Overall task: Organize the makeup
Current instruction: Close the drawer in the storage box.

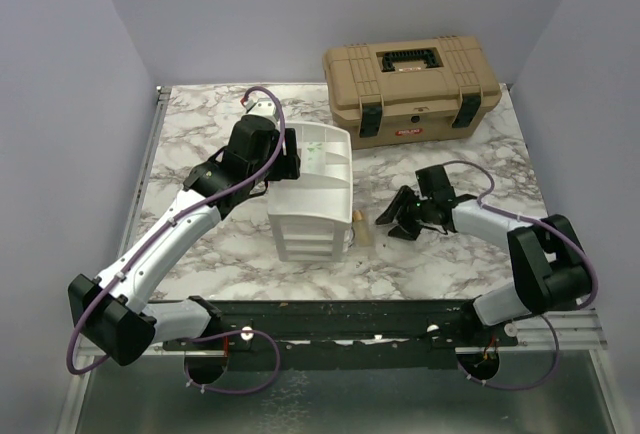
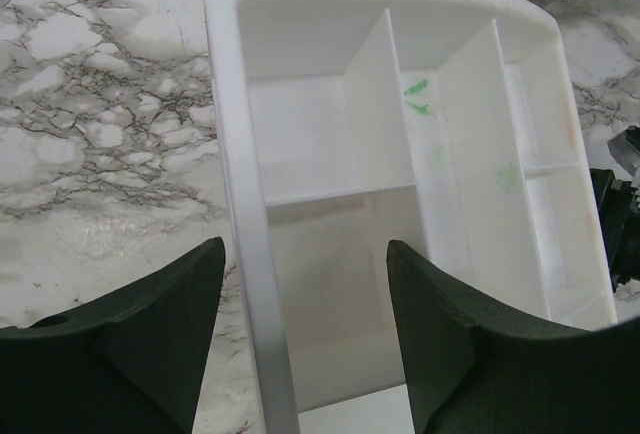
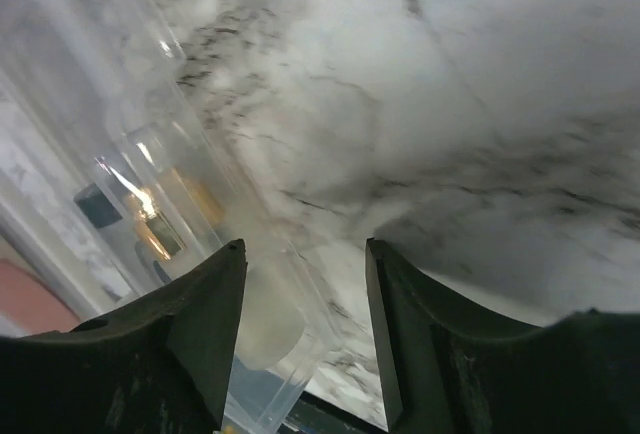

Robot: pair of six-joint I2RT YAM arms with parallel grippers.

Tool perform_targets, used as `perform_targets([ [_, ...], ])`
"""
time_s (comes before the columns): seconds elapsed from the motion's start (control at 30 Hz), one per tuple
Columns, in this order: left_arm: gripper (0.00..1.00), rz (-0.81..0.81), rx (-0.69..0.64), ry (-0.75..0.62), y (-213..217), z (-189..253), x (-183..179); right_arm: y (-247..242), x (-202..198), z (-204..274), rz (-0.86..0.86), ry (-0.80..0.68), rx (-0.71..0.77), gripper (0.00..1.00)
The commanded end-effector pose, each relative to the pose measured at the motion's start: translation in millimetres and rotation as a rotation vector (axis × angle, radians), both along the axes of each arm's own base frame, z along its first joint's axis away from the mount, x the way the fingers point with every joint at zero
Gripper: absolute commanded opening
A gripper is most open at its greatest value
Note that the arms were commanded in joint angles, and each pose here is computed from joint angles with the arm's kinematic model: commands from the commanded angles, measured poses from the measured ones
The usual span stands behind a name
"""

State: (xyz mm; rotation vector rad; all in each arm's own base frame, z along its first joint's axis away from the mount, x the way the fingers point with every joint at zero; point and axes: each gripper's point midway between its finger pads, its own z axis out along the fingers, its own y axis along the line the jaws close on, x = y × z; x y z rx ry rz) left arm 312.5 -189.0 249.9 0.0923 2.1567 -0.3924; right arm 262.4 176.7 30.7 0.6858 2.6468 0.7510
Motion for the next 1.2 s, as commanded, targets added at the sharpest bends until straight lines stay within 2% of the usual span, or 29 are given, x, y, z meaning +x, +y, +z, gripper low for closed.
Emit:
perform_targets([
  [0.0,0.68,-0.070,0.009,0.077,-10,-16,-11,49,3,25,0.227,-0.047,0.225,0.57],
  [0.23,0.66,-0.096,-0.004,0.103,-17,-22,-13,66,8,44,0.332,-0.121,0.273,0.59],
  [0.33,0.66,-0.109,-0.021,0.107,-22,-22,-12,77,2,41,0.403,-0.094,0.296,0.62],
  [0.57,0.65,-0.134,-0.059,0.122,-31,-26,-14,101,-11,17,0.498,-0.015,0.244,0.62],
  [0.77,0.65,-0.152,-0.070,0.124,-35,-26,-14,117,-12,44,0.531,-0.133,0.288,0.63],
  [0.9,0.65,-0.142,-0.068,0.112,-34,-23,-12,89,-2,43,0.425,-0.176,0.112,0.71],
  [1.03,0.65,-0.108,-0.056,0.087,-26,-19,-11,53,-1,32,0.313,-0.147,-0.070,0.71],
  [1.17,0.65,-0.099,-0.058,0.080,-23,-17,-13,44,-6,35,0.274,-0.157,-0.084,0.71],
])
